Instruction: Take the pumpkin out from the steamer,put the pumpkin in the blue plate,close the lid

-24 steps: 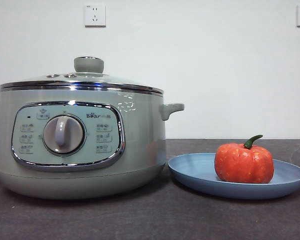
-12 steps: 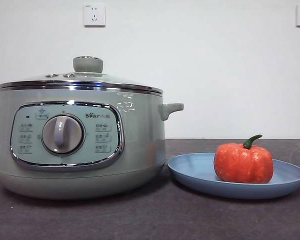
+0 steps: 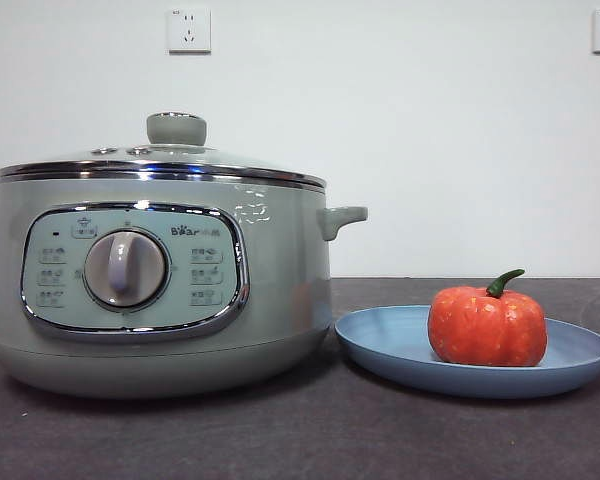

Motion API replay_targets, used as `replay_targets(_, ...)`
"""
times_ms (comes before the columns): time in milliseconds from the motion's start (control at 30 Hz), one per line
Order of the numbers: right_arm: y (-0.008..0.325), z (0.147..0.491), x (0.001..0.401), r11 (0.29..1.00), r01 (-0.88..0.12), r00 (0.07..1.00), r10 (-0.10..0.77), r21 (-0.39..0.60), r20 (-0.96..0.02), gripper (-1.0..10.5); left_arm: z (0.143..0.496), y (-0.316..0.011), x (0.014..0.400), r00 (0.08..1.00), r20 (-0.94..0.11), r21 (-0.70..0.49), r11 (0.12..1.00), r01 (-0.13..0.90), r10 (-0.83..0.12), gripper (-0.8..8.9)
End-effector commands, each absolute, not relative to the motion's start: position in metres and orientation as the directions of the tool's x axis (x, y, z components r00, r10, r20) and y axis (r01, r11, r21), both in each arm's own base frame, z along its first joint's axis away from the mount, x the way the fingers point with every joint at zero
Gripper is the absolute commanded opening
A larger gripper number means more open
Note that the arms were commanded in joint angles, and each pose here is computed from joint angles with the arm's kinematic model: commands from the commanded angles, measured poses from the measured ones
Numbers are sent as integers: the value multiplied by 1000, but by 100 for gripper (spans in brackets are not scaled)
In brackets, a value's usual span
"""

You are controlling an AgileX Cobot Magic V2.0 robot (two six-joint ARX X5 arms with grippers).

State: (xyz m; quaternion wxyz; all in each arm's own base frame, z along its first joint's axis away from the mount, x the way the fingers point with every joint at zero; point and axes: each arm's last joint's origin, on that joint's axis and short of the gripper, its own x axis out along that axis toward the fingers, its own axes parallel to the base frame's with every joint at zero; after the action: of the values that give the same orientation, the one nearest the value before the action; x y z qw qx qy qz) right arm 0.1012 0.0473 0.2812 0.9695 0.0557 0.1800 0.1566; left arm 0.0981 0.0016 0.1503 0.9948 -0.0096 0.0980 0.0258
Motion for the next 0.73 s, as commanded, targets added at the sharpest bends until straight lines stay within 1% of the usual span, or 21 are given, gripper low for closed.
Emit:
replay_targets(33, 48, 279, 101, 945, -280, 887, 322, 169, -332, -11, 146, 2, 96, 981, -189, -44, 997, -61, 52, -3)
replay_targets(100, 48, 279, 101, 945, -281, 887, 322, 169, -332, -11, 148, 2, 96, 985, -166, -53, 997, -61, 51, -3)
replay_targets(733, 47, 279, 101, 945, -279, 887, 321, 168, -333, -11, 147, 2, 96, 983, -176, -50, 997, -64, 54, -3)
